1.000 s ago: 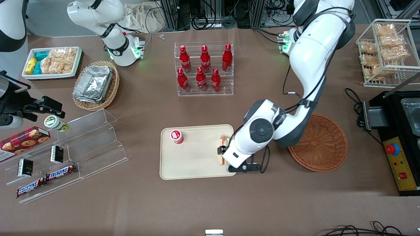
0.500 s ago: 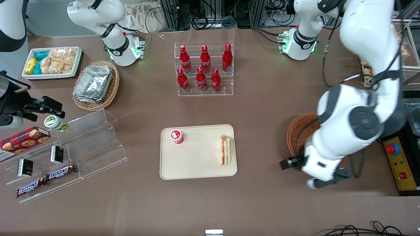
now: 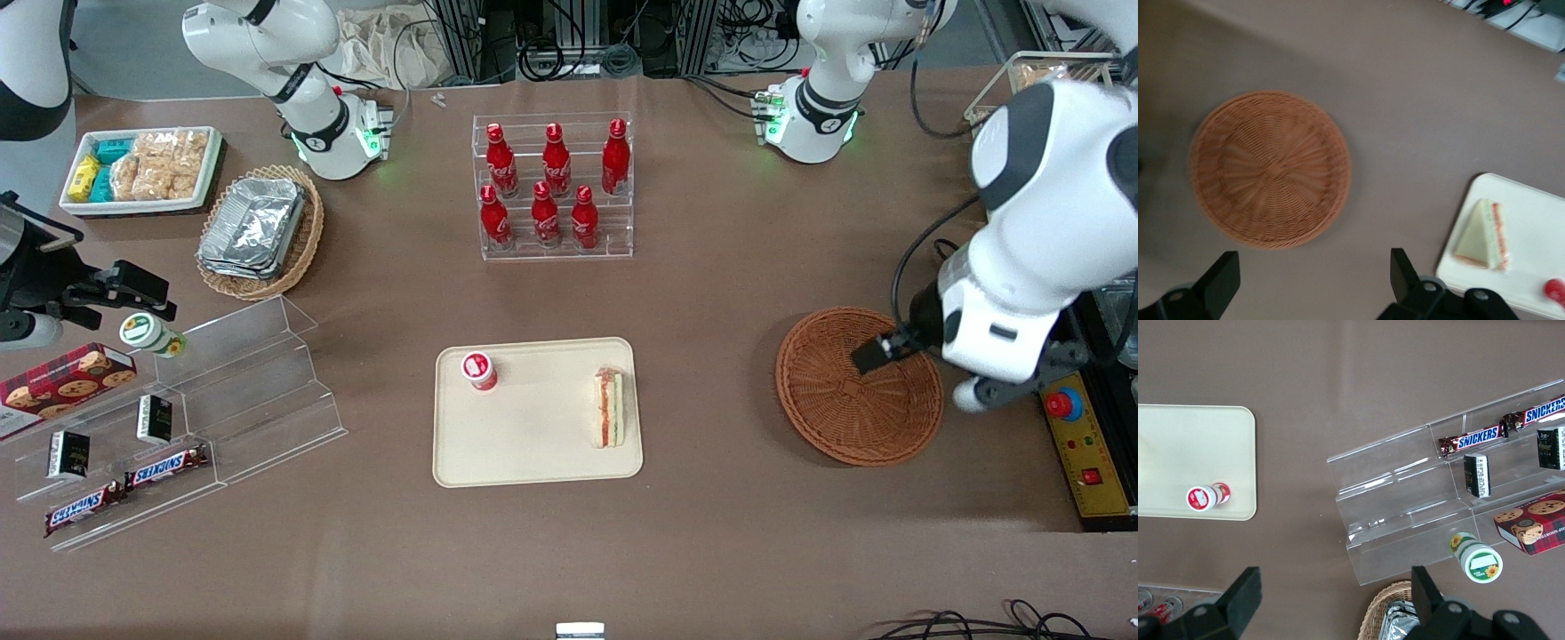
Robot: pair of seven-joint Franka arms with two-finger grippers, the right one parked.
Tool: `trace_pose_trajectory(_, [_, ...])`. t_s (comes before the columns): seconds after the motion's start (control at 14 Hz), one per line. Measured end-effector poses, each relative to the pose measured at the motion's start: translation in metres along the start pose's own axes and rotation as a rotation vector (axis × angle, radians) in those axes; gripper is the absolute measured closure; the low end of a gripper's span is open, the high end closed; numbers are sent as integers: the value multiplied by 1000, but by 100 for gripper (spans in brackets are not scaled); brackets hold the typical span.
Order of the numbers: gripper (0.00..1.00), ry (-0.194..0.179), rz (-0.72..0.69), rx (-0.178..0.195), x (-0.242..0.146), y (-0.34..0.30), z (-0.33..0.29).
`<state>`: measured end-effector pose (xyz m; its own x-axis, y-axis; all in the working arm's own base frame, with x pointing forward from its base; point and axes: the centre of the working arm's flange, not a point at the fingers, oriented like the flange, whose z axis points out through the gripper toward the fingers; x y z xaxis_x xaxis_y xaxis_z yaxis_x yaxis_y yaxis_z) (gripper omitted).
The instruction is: Place sandwich from basket to tray
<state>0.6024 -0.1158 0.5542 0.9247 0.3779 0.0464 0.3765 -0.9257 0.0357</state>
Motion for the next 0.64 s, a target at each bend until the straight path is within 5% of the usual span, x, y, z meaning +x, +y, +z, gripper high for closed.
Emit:
trace_pose_trajectory(0.29, [0,8,-6,28,-42,-41,3])
trace_pose_trajectory(0.64, [0,3,51,22,-27,-69,-2])
